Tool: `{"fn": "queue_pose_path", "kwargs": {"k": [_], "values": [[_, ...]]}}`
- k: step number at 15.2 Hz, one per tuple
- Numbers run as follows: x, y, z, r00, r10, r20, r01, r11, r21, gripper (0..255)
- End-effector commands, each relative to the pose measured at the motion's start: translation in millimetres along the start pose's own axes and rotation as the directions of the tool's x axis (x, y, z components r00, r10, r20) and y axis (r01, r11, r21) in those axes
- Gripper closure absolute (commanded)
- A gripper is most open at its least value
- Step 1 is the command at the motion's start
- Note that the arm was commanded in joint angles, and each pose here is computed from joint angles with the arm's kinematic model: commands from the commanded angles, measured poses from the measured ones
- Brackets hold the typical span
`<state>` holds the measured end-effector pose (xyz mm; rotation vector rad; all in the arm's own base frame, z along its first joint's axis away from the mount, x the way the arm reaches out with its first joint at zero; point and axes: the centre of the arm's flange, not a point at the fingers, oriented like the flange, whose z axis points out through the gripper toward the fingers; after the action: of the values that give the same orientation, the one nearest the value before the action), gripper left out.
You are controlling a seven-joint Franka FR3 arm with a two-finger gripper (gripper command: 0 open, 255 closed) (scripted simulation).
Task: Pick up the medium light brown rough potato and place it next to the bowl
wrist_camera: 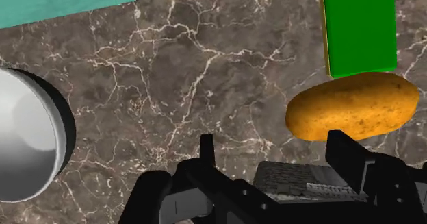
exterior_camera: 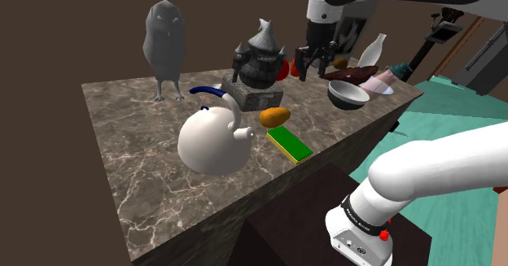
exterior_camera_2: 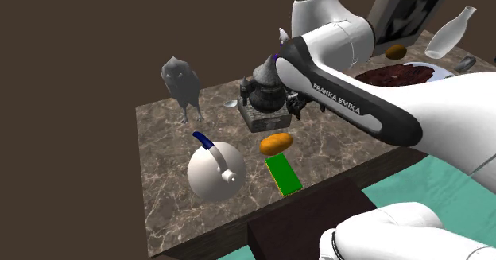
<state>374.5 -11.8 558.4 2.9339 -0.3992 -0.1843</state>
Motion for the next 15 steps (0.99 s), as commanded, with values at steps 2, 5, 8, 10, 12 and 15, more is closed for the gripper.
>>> {"fn": "queue_pose_path", "kwargs": {"k": [2,5,8,10,12,15], "values": [[-17,14,36,0.939,0.343,0.016,-0.34,0.92,0.195,0],[-38,14,77,0.756,0.646,0.101,-0.631,0.68,0.374,0],[-56,-1,116,0.484,0.841,0.243,-0.807,0.322,0.494,0],[-62,-13,134,0.33,0.886,0.327,-0.842,0.119,0.526,0],[-57,-18,142,0.33,0.886,0.327,-0.842,0.119,0.526,0],[-51,-25,155,0.33,0.886,0.327,-0.842,0.119,0.526,0]]}}
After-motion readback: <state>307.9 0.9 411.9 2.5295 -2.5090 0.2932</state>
